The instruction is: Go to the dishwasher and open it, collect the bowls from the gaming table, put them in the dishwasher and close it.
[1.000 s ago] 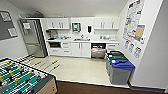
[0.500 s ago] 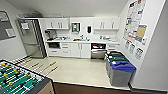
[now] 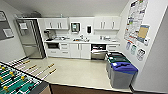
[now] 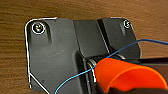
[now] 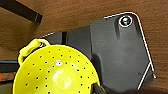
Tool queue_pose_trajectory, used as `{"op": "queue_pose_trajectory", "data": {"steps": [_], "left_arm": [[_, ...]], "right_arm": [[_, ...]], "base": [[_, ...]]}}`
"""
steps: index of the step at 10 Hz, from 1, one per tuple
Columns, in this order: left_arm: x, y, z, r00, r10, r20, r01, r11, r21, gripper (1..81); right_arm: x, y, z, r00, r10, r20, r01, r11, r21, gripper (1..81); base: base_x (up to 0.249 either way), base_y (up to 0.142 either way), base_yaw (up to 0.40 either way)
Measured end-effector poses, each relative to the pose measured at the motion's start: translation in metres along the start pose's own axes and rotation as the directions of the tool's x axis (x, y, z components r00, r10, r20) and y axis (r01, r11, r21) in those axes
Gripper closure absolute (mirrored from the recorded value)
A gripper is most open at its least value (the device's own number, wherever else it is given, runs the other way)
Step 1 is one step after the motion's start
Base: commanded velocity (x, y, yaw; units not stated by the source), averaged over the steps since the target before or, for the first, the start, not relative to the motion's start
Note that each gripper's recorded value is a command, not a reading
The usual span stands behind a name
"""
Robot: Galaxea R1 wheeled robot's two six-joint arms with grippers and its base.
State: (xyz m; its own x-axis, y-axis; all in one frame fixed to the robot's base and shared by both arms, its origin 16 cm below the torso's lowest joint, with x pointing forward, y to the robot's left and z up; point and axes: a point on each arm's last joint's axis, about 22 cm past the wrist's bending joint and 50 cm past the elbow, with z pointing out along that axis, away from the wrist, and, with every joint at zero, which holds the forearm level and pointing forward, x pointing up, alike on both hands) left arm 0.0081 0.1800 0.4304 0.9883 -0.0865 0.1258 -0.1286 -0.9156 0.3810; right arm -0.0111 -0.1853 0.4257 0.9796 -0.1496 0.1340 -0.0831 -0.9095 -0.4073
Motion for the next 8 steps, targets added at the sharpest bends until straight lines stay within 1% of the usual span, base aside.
{"op": "queue_pose_trajectory", "data": {"steps": [8], "left_arm": [[0.0001, 0.0007, 0.0002, 1.0, -0.001, 0.0, 0.001, 1.0, -0.001, 81.1]], "right_arm": [[-0.0018, 0.0001, -0.0002, 1.0, 0.001, 0.002, -0.001, 1.0, 0.0, 81.1]], "base": [[0.126, 0.0, 0.0]]}}
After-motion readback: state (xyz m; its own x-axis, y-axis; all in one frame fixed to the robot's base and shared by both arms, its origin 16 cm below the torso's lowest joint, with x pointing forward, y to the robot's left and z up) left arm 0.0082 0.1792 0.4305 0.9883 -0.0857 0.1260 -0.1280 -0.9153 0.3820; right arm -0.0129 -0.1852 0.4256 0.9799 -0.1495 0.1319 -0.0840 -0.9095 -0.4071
